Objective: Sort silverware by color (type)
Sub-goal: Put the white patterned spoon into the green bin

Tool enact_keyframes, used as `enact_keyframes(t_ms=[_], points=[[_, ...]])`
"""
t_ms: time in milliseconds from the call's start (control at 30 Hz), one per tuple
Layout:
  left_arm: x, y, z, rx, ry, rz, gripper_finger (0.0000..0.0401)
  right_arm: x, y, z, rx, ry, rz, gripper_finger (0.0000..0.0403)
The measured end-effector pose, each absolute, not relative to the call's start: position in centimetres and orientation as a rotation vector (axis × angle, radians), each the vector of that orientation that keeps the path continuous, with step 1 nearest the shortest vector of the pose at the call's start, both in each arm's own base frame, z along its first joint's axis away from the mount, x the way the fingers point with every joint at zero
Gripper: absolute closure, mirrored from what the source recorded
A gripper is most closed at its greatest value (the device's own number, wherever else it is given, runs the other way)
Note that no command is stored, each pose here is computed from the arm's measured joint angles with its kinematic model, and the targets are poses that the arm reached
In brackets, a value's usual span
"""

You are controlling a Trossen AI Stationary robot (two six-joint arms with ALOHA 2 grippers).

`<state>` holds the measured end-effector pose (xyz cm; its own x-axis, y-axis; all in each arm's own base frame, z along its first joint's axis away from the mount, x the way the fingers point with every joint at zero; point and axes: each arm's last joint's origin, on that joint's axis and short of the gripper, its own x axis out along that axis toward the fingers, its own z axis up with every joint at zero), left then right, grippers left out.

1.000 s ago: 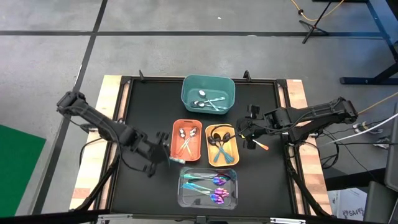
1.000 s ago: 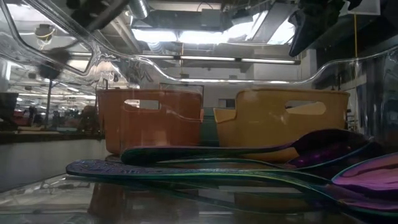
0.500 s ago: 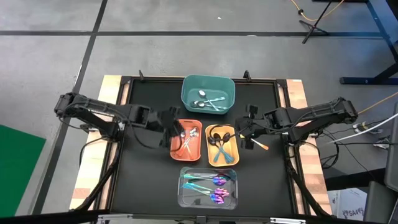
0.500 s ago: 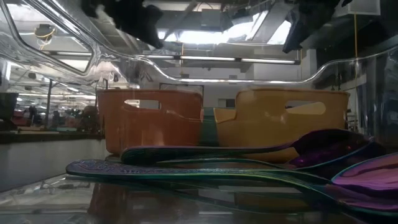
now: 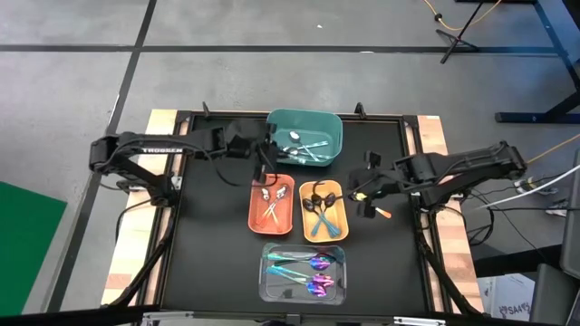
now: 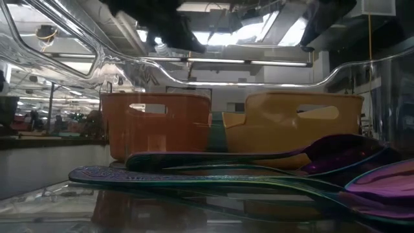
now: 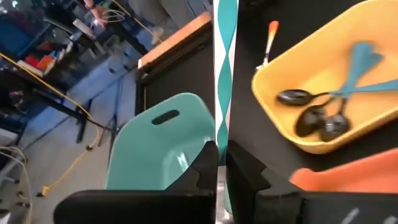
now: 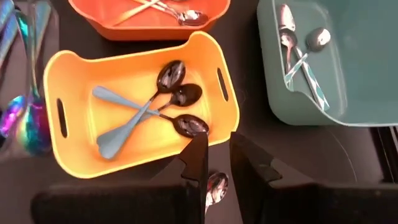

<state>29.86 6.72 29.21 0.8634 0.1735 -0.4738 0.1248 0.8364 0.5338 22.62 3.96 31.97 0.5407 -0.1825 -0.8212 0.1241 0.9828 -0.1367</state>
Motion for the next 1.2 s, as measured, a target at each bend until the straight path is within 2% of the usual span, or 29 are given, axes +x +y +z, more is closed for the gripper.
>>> enact_keyframes(t_ms=[200,600,967,1200], points=[[31.6,10.3,27.4,0.626,0.492,0.061,0.0393,20.9,3.5,33.5,-0.024,0.914,-0.197,0.0345],[35.3,16.3,22.9,0.514,0.635,0.127,0.0393,20.2,3.4,34.0,-0.017,0.887,-0.196,0.0345],[35.2,17.3,21.0,0.316,0.721,0.108,0.0393,20.3,3.4,34.0,-0.020,0.889,-0.196,0.0345],[34.7,17.1,20.4,0.279,0.799,0.084,0.0393,20.3,3.4,34.0,-0.021,0.888,-0.195,0.0345]])
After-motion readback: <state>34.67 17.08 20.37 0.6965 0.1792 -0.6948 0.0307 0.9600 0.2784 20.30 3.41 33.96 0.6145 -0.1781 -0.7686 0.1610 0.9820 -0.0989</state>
